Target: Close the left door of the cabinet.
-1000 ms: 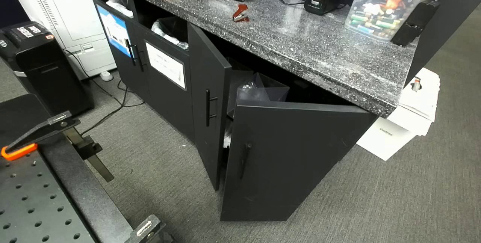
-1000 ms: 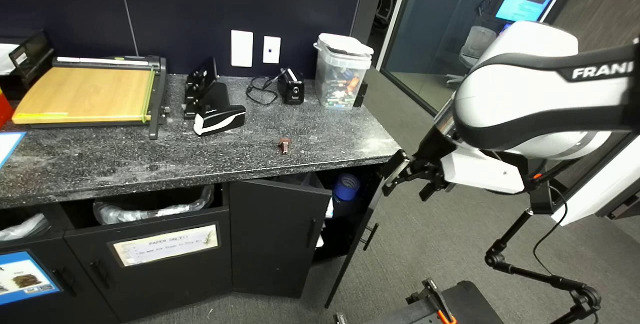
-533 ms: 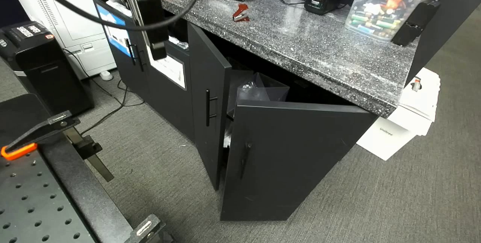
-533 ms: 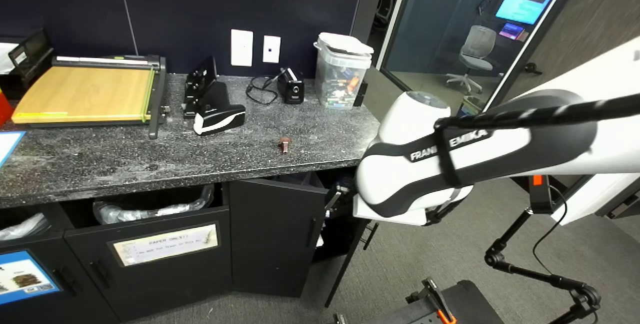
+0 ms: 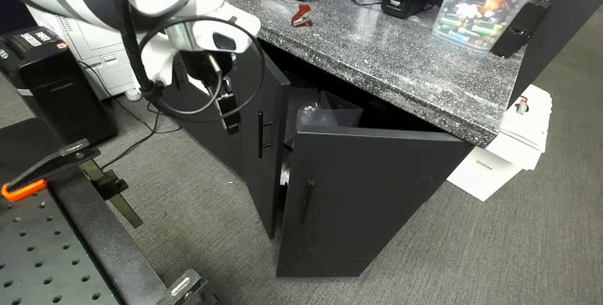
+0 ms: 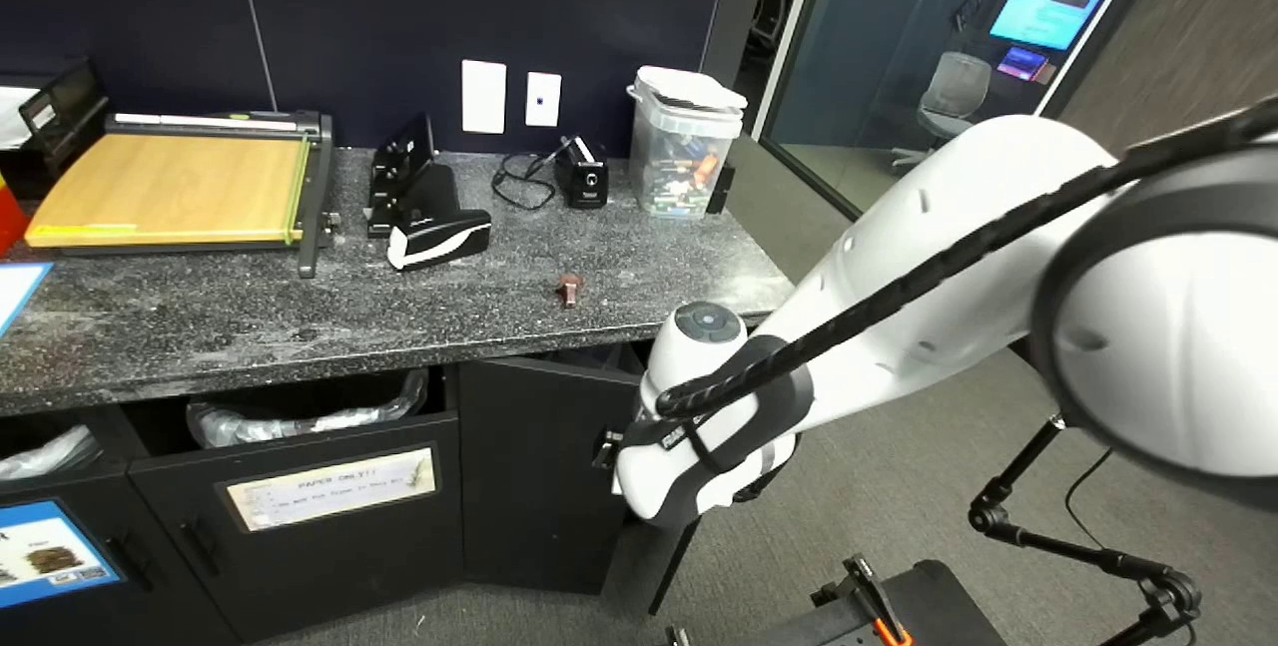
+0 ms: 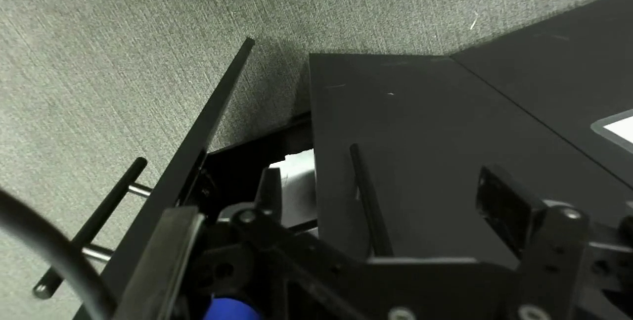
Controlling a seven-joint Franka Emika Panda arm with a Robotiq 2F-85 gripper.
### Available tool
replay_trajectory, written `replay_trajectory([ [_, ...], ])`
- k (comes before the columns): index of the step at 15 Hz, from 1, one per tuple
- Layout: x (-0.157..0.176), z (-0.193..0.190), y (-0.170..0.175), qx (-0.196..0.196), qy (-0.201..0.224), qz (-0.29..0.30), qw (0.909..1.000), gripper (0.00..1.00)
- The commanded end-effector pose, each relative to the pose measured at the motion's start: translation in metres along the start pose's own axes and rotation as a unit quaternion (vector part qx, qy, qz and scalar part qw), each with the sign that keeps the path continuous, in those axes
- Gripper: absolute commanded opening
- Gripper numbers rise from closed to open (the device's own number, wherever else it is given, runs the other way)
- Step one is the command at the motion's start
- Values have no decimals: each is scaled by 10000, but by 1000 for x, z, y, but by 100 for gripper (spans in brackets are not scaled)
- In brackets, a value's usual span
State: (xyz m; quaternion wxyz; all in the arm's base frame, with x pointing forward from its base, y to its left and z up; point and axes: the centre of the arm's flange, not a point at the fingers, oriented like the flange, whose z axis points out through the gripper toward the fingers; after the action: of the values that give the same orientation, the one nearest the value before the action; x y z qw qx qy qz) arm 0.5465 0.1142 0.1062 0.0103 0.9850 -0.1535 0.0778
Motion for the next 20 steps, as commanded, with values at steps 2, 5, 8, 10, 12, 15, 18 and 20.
replay_trajectory([
  [2, -8, 61, -33, -176, 514, -24, 9985, 100],
  [5, -10, 77, -40, -204, 913, -2, 9956, 100],
  [8, -3, 85, -42, -186, 1367, 107, 9904, 100],
  [10, 2, 89, -43, -186, 1578, 180, 9871, 100],
  [12, 6, 92, -44, -215, 1718, 246, 9846, 100],
  [15, 13, 98, -49, -256, 1878, 294, 9814, 74],
  [18, 19, 105, -56, -309, 2078, 274, 9773, 51],
  [20, 22, 110, -59, -364, 2190, 238, 9747, 36],
])
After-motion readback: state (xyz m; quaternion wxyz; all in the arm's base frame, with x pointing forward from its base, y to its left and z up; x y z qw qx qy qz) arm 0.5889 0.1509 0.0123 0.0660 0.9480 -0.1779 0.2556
